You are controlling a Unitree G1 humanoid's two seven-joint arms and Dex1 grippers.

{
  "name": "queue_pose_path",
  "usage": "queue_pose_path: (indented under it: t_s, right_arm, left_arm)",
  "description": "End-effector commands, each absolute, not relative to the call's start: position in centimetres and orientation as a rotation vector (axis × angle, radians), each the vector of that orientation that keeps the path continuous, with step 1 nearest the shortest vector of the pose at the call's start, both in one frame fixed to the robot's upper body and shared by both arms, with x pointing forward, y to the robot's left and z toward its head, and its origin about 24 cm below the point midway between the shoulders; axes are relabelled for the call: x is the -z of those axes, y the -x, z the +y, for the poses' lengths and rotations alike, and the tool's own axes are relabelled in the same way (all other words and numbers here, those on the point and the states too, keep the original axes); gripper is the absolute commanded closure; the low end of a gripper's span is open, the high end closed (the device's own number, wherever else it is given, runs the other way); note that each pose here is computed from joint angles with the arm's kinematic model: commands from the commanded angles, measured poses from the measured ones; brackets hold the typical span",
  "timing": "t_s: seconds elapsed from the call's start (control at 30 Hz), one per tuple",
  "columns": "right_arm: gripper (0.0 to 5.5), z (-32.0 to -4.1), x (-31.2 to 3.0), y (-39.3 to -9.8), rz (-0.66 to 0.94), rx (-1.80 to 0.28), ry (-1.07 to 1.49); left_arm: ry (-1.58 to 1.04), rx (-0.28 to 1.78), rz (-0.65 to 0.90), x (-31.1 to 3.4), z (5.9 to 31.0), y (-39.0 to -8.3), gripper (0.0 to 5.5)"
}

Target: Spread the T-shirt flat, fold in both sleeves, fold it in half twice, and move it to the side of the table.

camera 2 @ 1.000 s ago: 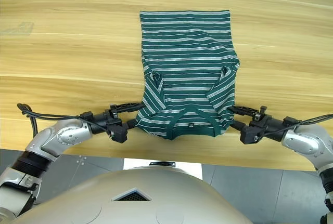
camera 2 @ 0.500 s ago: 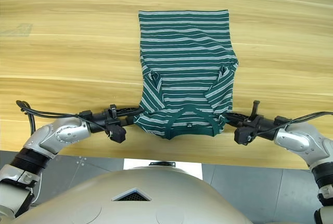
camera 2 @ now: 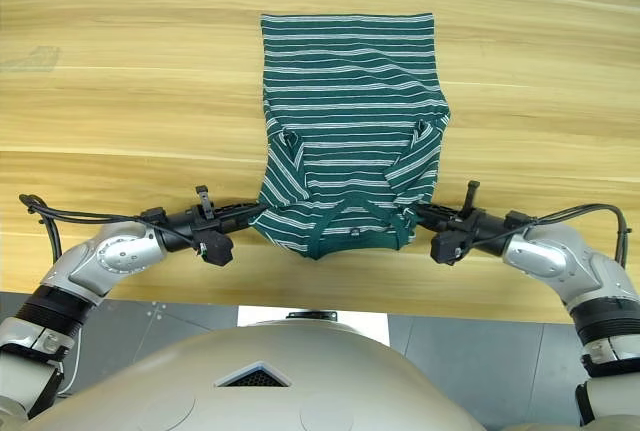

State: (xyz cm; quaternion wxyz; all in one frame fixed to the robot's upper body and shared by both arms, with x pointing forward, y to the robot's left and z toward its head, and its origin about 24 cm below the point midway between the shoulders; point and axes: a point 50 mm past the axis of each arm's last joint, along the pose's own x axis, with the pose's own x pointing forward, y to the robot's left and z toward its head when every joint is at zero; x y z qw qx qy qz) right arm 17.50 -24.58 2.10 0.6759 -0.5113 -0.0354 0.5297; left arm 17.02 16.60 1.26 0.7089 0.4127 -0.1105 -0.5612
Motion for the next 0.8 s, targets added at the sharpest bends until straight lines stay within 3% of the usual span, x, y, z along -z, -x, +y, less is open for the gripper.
queue_pose_path:
  t_s: [0.03,0.23,0.33,0.5,0.8]
  right_arm:
    - [5.4,-23.6,-2.5,-18.7,-0.12,-1.161,1.159]
    - [5.4,-23.0,-2.0,-19.0,-0.119,-1.148,1.152]
    - [5.4,-23.4,-2.0,-17.8,-0.082,-1.191,1.126]
    - [5.4,-24.8,-2.7,-15.1,0.045,-1.235,1.043]
    - [5.4,-25.3,-5.8,-12.7,0.062,-1.239,0.982]
  left_arm:
    - [-0.945,1.345,-0.032,1.3,18.5,-15.3,5.49]
    - [-0.945,1.296,-0.044,0.7,19.3,-16.2,5.49]
    - [-0.904,1.256,-0.052,0.5,19.0,-16.3,5.49]
    - [-0.78,1.233,-0.084,-1.1,18.8,-15.2,5.49]
    - [-0.709,1.225,-0.049,-2.7,19.5,-12.1,5.49]
